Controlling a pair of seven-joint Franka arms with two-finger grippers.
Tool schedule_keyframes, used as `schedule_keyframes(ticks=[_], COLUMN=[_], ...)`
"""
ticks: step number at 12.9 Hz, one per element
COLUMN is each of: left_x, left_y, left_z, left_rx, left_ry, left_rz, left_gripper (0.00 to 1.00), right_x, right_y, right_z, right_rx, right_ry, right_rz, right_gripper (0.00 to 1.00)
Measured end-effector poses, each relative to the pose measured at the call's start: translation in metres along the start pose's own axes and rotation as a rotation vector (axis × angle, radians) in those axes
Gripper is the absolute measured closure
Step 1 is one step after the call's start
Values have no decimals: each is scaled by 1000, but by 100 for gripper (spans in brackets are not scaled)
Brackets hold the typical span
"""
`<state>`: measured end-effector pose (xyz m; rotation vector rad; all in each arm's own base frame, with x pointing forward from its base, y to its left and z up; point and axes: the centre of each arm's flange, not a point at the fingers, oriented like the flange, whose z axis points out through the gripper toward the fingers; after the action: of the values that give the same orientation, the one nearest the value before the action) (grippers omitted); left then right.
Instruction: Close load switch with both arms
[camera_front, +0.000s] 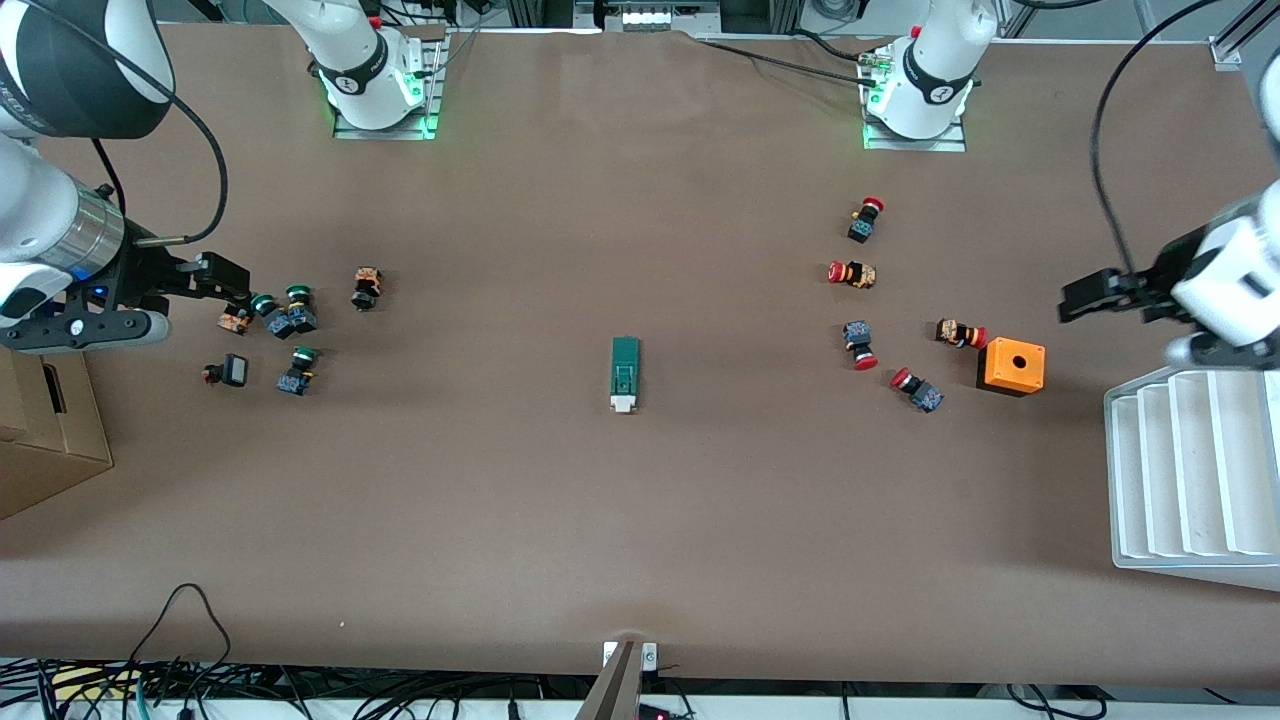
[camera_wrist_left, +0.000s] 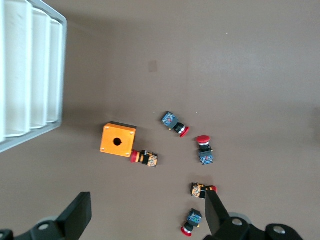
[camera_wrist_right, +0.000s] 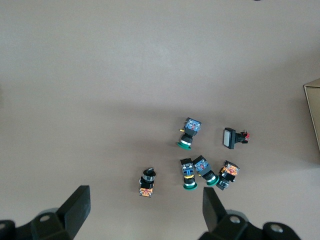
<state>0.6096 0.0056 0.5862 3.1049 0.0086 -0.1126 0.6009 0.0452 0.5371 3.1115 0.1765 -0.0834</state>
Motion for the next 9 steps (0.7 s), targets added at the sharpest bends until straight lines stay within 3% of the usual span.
schedule_keyframes(ticks=[4,9], left_x=[-5,-10], left_y=[-18,3], left_z=[-14,-27], left_rx=[3,-1], left_ry=[19,43], left_rz=[37,53], left_gripper=[0,0], right_x=[0,0], right_y=[0,0], right_z=[0,0], right_rx=[-1,-2], right_ry=[0,0], right_rz=[-1,-2], right_gripper=[0,0])
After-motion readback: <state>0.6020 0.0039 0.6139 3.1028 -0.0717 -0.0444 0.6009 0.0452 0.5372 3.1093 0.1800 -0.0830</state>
